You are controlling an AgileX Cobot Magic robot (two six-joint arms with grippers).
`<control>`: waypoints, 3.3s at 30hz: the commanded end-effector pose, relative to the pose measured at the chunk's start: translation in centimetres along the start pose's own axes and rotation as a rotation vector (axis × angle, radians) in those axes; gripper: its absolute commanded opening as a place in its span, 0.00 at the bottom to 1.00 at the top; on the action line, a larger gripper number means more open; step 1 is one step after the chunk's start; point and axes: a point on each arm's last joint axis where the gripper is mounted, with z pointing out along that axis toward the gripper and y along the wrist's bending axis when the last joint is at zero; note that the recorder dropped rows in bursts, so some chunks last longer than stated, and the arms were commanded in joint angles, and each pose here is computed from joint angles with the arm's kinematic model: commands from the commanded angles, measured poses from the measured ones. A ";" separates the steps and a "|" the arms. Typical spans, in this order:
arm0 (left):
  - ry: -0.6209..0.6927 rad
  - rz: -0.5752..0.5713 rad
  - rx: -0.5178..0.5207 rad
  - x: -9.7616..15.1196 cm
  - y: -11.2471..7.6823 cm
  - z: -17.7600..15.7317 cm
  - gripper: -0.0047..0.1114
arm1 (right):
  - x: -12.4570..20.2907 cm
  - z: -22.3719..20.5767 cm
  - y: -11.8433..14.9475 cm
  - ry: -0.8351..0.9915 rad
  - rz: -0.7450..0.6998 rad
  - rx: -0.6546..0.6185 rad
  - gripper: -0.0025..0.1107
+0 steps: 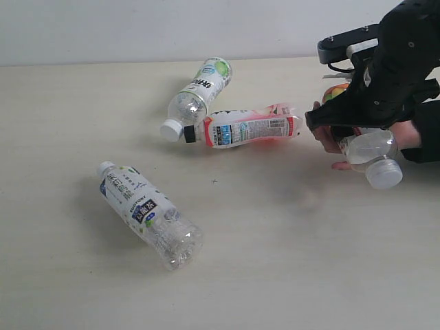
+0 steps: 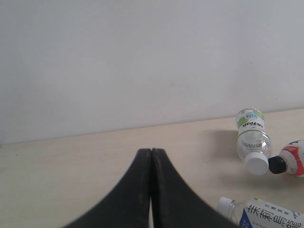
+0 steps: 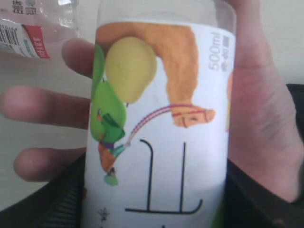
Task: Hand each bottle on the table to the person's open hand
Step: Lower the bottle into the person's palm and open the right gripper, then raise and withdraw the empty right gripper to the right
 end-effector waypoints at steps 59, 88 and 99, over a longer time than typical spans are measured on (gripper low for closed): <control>-0.010 0.000 -0.002 -0.1 0.0 0.0 0.04 | 11.3 -11.7 1.8 -0.236 -0.128 -0.679 0.42; -0.010 0.000 -0.002 -0.1 0.0 0.0 0.04 | 16.2 -14.0 2.4 -0.640 -0.323 -0.642 0.02; -0.010 0.000 -0.002 -0.1 0.0 0.0 0.04 | 19.0 -18.6 -0.8 -0.985 -0.130 -0.721 0.02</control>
